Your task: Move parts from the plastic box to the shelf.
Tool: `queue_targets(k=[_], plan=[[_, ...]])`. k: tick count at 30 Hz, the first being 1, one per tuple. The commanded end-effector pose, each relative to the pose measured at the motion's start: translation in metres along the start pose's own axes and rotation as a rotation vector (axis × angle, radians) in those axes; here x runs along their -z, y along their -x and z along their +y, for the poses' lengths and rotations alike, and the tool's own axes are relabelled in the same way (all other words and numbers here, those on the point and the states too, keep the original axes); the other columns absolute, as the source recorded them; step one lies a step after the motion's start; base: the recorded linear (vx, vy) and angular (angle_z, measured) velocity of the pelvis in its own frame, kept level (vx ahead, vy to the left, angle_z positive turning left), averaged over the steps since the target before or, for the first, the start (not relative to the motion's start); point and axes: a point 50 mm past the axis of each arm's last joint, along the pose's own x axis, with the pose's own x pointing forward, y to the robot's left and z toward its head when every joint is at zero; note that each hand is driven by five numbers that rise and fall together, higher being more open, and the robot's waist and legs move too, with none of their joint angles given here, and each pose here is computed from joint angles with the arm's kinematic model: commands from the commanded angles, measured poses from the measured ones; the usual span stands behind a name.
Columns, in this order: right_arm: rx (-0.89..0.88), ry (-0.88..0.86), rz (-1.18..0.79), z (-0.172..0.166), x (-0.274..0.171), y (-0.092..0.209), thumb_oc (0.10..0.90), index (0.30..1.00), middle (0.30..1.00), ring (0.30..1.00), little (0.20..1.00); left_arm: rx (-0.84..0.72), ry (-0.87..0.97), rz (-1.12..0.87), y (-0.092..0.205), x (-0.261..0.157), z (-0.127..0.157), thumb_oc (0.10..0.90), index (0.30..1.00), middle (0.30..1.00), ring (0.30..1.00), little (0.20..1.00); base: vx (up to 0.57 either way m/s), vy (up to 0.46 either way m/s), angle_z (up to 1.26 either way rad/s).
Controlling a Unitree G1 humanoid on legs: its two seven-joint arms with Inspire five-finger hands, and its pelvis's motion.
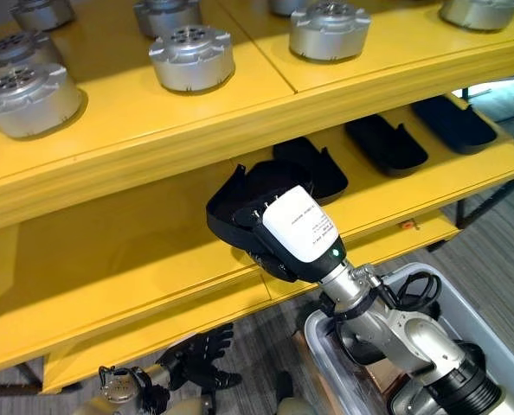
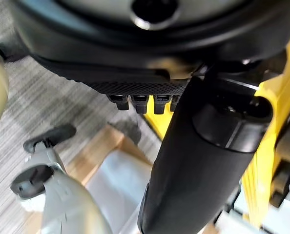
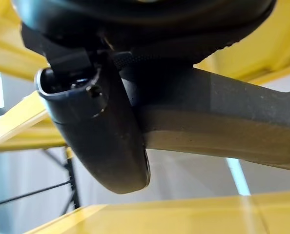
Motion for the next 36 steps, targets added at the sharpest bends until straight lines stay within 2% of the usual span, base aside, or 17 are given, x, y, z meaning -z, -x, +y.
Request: queue_targets(k=[1,10,20,25,28,29,36], plan=[[0.202,0.055,-0.252,-0.037,-0.022,-0.023,0.4,0.3,0.3,0.3,0.3,0.062,-0.032,-0.184,0.007,-0.034,0.007,0.9,1.0,1.0,1.0,1.0,-0.07,0.05,0.99],[0.146,0.077,-0.4,-0.016,-0.037,-0.024,0.4,0.3,0.3,0.3,0.3,0.062,-0.062,-0.14,0.007,-0.038,0.009,0.9,1.0,1.0,1.0,1.0,0.01,0.108,0.24],[-0.003,0.189,-0.403,0.004,-0.028,-0.024,0.4,0.3,0.3,0.3,0.3,0.088,-0.063,-0.093,0.019,-0.028,0.012,0.9,1.0,1.0,1.0,1.0,0.02,0.078,0.14],[-0.062,0.239,-0.329,0.011,-0.004,-0.022,0.4,0.3,0.3,0.3,0.3,0.113,-0.131,-0.088,0.025,-0.035,0.018,0.9,1.0,1.0,1.0,1.0,-0.07,-0.072,0.84],[-0.06,0.279,-0.311,0.007,0.003,-0.028,0.4,0.3,0.3,0.3,0.3,0.095,-0.148,-0.115,0.027,-0.046,0.023,0.9,1.0,1.0,1.0,1.0,-0.14,-0.13,0.18],[-0.06,0.315,-0.247,-0.003,0.018,-0.035,0.4,0.3,0.3,0.3,0.3,0.084,-0.153,-0.138,0.027,-0.055,0.027,0.9,1.0,1.0,1.0,1.0,-0.14,-0.117,0.07],[-0.133,0.467,-0.168,-0.028,0.06,-0.043,0.4,0.3,0.3,0.3,0.3,0.094,-0.214,-0.158,0.027,-0.066,0.031,0.9,1.0,1.0,1.0,1.0,-0.12,-0.108,0.09]])
